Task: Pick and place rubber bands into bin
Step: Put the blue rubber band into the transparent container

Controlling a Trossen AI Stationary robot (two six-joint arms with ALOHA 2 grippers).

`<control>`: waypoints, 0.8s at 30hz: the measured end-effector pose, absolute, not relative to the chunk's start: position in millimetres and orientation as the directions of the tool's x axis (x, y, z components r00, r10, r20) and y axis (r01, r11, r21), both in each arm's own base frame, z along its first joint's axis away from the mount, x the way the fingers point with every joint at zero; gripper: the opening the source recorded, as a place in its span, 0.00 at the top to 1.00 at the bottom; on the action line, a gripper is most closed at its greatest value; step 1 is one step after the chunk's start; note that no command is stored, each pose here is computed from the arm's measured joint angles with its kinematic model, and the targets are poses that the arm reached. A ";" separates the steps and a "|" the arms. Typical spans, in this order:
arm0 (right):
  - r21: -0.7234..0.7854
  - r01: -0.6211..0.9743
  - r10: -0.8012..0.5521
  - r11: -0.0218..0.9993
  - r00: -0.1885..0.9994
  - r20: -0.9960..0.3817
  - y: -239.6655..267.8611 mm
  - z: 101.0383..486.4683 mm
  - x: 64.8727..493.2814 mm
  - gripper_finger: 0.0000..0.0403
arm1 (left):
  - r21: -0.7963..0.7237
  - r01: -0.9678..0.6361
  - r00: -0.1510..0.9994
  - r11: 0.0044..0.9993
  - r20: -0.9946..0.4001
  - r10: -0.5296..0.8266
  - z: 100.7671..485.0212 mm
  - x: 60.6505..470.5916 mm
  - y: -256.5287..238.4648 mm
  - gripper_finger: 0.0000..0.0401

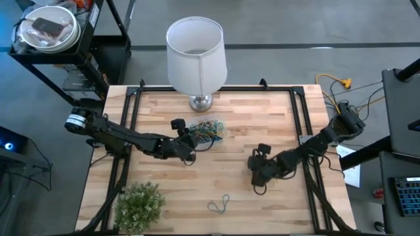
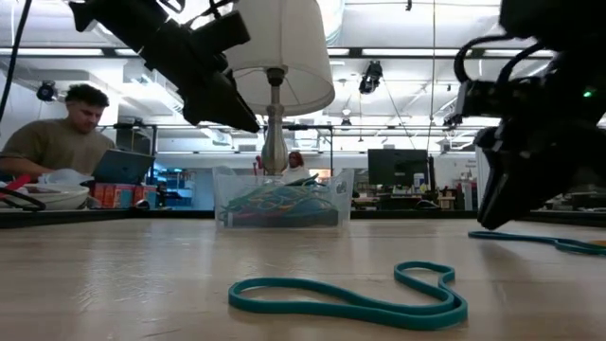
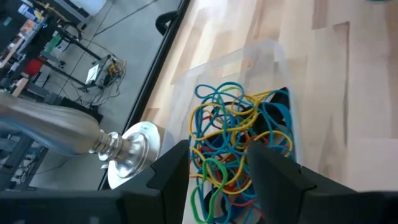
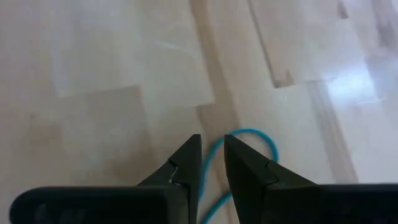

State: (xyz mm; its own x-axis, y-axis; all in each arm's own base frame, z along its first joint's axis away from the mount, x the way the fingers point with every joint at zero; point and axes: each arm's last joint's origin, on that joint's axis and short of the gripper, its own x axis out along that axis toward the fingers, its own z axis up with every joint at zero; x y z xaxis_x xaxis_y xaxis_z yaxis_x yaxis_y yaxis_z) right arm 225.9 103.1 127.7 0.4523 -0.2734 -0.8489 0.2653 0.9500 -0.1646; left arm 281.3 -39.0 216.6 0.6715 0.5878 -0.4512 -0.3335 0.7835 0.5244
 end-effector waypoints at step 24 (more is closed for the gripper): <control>0.032 0.394 -0.132 0.918 0.381 -0.915 83.1 109.2 218.6 0.86 | 0.526 -0.319 0.679 0.788 -0.453 0.578 216.6 280.0 -43.2 0.64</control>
